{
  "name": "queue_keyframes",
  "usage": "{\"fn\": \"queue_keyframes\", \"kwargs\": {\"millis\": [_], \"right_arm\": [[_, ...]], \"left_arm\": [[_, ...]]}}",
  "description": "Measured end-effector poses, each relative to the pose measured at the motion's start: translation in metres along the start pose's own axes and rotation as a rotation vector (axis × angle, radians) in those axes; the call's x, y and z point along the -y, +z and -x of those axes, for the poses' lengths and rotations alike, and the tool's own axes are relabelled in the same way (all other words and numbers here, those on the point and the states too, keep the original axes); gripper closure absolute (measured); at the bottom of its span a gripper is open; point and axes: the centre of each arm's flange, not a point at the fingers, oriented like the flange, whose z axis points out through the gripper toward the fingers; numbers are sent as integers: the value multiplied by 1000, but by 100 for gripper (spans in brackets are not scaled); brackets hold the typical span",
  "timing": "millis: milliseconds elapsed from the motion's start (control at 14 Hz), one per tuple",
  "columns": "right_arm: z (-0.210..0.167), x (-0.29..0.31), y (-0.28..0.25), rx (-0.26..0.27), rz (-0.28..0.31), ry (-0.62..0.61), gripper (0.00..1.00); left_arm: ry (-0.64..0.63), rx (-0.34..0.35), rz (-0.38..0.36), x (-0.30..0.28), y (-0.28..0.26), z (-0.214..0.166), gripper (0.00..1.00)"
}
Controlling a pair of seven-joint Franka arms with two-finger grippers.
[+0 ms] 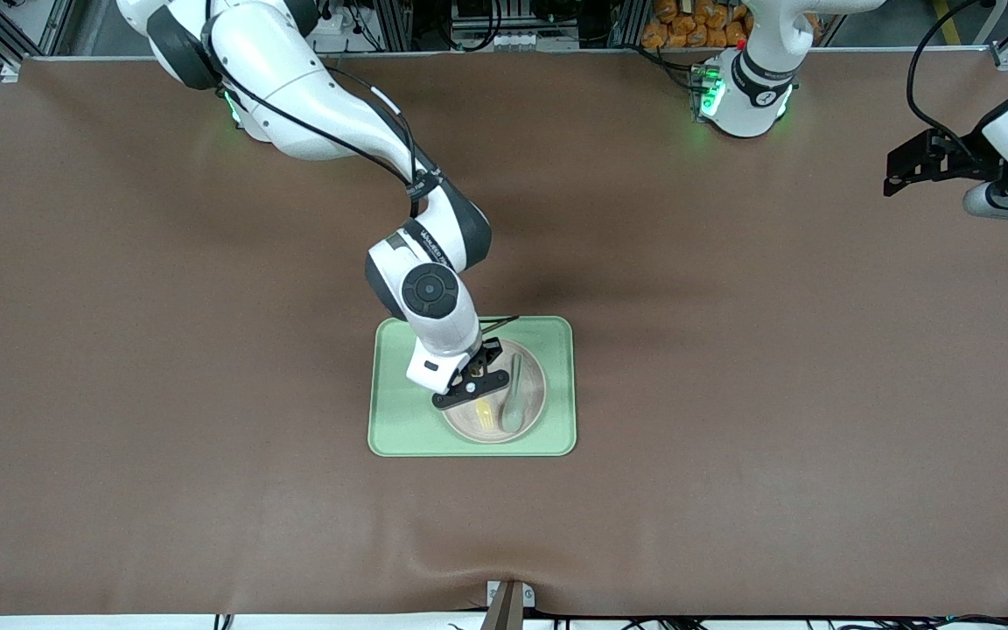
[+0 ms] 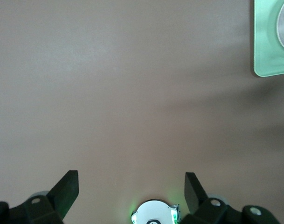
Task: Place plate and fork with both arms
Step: 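Lower the right gripper and grasp the yellow fork handle, then lift the fork and set it on the tray beside the plate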
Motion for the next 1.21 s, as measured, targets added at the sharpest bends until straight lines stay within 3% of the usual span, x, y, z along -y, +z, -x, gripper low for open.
{"fn": "queue_keyframes", "kwargs": {"millis": [357, 714, 1143, 1214], "right_arm": [[-11, -64, -30, 47, 30, 96, 79], [6, -111, -1, 113, 47, 154, 79], [18, -116, 24, 95, 44, 226, 79], [18, -115, 21, 89, 42, 235, 72]], "left_arm": [[1, 0, 0, 0, 0, 0, 0], [1, -1, 0, -1, 0, 0, 0], [2, -1, 0, -1, 0, 0, 0], [2, -1, 0, -1, 0, 0, 0]]}}
